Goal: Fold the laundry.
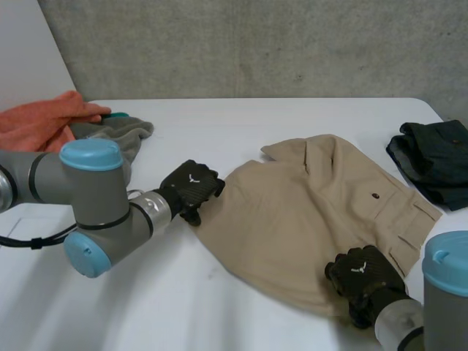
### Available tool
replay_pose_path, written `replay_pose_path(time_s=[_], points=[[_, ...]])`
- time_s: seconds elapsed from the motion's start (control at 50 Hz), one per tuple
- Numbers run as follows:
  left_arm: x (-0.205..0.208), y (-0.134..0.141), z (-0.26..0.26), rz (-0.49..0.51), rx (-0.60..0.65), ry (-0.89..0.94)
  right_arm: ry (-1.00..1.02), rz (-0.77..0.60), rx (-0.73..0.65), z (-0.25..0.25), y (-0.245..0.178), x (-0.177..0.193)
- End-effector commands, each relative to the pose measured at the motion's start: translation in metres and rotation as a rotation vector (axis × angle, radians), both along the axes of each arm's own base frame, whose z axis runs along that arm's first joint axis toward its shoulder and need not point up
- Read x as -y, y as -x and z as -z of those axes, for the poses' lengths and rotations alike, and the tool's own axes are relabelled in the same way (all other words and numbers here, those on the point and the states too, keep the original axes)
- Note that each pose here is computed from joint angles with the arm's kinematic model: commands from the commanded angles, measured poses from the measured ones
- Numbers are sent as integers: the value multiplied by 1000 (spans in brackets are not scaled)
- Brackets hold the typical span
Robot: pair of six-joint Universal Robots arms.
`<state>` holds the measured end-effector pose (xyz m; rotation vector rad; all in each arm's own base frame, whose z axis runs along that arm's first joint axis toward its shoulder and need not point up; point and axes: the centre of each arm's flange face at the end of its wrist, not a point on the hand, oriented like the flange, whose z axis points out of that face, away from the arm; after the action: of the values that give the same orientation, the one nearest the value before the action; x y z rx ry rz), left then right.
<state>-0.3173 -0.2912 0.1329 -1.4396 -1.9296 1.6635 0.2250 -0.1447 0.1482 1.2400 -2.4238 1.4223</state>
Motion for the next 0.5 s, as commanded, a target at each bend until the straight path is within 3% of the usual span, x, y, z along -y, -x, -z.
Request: replay_pose_path(time_s=[0.02, 0.3, 0.46, 0.5], points=[[-15, -4, -25, -5, -30, 9, 180, 29, 66, -28, -10, 17], [-47, -27, -24, -34, -23, -55, 354, 21, 183, -94, -21, 28], [-44, -17, -16, -15, -36, -40, 411, -25, 250, -132, -23, 17], [-47, -4, -12, 10, -58, -41, 420, -29, 271, -137, -24, 16]])
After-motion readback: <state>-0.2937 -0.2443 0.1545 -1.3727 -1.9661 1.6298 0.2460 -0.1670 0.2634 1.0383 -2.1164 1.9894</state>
